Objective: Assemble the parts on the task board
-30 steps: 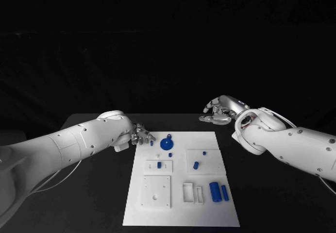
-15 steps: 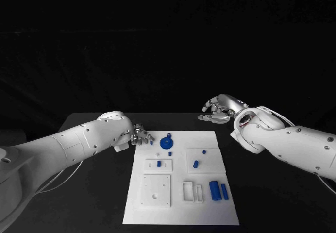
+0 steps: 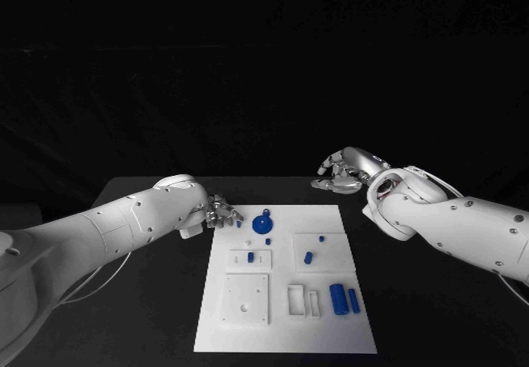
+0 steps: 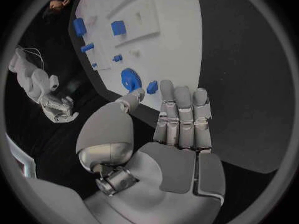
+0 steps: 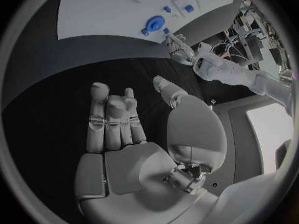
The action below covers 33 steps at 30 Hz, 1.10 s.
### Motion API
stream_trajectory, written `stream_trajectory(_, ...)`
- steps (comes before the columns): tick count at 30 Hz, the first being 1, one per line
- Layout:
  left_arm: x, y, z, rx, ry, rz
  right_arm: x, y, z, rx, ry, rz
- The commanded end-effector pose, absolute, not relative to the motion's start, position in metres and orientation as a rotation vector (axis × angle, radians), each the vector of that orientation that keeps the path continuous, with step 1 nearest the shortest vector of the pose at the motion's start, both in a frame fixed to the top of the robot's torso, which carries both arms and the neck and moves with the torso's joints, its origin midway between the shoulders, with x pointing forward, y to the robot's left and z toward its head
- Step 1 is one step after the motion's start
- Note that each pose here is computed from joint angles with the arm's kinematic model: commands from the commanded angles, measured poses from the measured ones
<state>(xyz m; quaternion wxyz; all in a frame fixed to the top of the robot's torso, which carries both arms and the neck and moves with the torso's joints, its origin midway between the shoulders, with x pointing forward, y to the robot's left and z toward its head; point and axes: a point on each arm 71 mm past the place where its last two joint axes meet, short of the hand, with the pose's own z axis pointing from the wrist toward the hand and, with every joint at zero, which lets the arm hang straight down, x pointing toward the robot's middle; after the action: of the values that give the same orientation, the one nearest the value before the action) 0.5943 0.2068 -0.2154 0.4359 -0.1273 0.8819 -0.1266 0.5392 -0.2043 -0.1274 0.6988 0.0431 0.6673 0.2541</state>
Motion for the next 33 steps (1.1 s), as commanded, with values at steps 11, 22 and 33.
stream_trajectory(11,0.5947,0.2013,-0.217,-0.321,2.21,-0.349,0.5391,-0.2024,-0.1279,0.084,1.488,0.573)
stream_trajectory(22,0.5943,0.1979,-0.2181,-0.309,2.221,-0.36,0.5389,-0.2012,-0.1286,0.082,1.489,0.576)
stream_trajectory(33,0.5943,0.2007,-0.22,-0.314,2.225,-0.353,0.539,-0.2012,-0.1286,0.082,1.49,0.576)
